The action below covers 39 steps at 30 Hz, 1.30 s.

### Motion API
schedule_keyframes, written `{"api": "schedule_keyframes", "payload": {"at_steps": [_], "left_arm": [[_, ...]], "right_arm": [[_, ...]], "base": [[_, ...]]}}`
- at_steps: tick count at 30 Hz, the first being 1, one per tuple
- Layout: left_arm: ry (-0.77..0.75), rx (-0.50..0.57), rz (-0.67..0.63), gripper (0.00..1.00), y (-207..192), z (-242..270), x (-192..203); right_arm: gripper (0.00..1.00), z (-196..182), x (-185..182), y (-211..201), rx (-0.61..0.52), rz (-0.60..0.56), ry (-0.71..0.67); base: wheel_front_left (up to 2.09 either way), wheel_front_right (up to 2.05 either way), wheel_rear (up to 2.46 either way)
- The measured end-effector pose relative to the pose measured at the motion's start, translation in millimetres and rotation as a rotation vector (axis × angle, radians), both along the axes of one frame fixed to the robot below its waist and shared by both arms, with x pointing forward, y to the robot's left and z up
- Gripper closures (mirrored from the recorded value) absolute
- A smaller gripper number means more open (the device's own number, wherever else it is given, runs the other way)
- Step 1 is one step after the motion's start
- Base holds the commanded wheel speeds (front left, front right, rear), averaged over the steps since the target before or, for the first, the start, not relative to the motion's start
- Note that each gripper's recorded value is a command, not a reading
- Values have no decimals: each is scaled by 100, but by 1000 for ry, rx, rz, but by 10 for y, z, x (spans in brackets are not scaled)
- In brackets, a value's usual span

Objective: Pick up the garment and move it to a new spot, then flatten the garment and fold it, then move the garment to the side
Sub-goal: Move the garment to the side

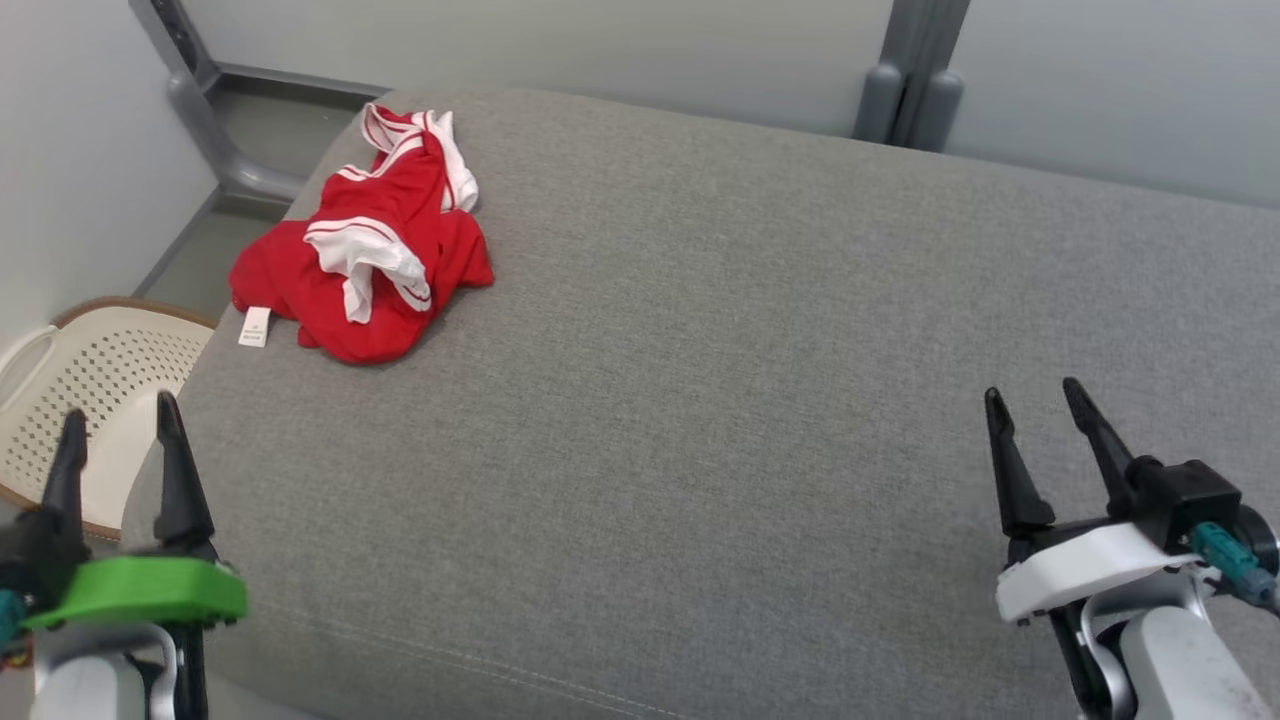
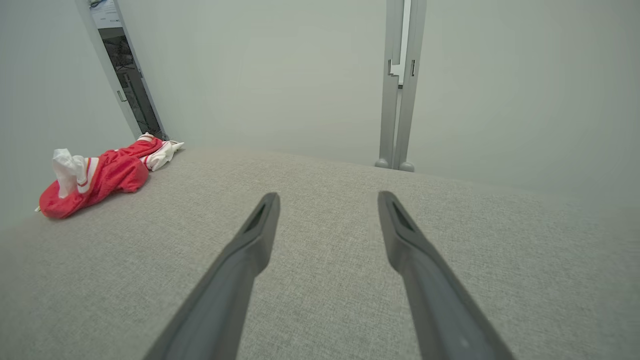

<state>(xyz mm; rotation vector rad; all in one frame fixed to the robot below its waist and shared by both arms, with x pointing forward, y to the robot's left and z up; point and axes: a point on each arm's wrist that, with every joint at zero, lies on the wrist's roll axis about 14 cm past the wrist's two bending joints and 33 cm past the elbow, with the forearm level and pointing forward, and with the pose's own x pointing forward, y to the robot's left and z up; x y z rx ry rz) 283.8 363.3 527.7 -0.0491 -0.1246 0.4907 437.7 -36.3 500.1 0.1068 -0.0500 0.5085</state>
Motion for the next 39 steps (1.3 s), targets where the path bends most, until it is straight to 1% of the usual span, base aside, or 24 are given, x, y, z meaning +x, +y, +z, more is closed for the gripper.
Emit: {"api": "schedule_keyframes", "payload": {"at_steps": [7,12,14,15,18,22,24,29,30,33,35,37,39], "left_arm": [[-112,52,-71,0,49,489,850],[-145,93,-132,0,33,689,1528],[-148,89,-150,0,3,684,1767],[-145,70,-160,0,1,645,1890],[-104,66,-182,0,3,510,2209],[-15,30,-214,0,-61,149,2568],[43,12,-222,0,-68,-73,2689],[227,-111,-207,0,-51,-803,2832],[278,-127,-202,0,-40,-954,2819],[431,-220,-180,0,-36,-1451,2710],[484,-231,-181,0,-50,-1612,2676],[517,-269,-176,0,-71,-1721,2665],[593,-301,-169,0,-81,-1879,2573]], "right_arm": [[0,-22,319,-512,-38,-122,-21],[0,-137,488,-955,-68,-232,-18],[0,-209,517,-1136,-86,-275,-8],[0,-236,527,-1231,-93,-299,-6],[0,-338,527,-1477,-115,-361,11],[0,-494,505,-1740,-148,-424,48],[0,-559,500,-1822,-161,-442,61],[0,-741,489,-1973,-193,-474,103],[0,-767,485,-1995,-198,-479,109],[0,-819,463,-2069,-213,-495,124],[0,-836,438,-2121,-222,-507,131],[0,-845,417,-2161,-231,-516,137],[0,-843,403,-2179,-240,-519,141]], "base": [[0,0,0],[0,0,0],[0,0,0],[0,0,0],[0,0,0],[0,0,0],[0,0,0],[0,0,0],[0,0,0],[0,0,0],[0,0,0],[0,0,0],[0,0,0]]}}
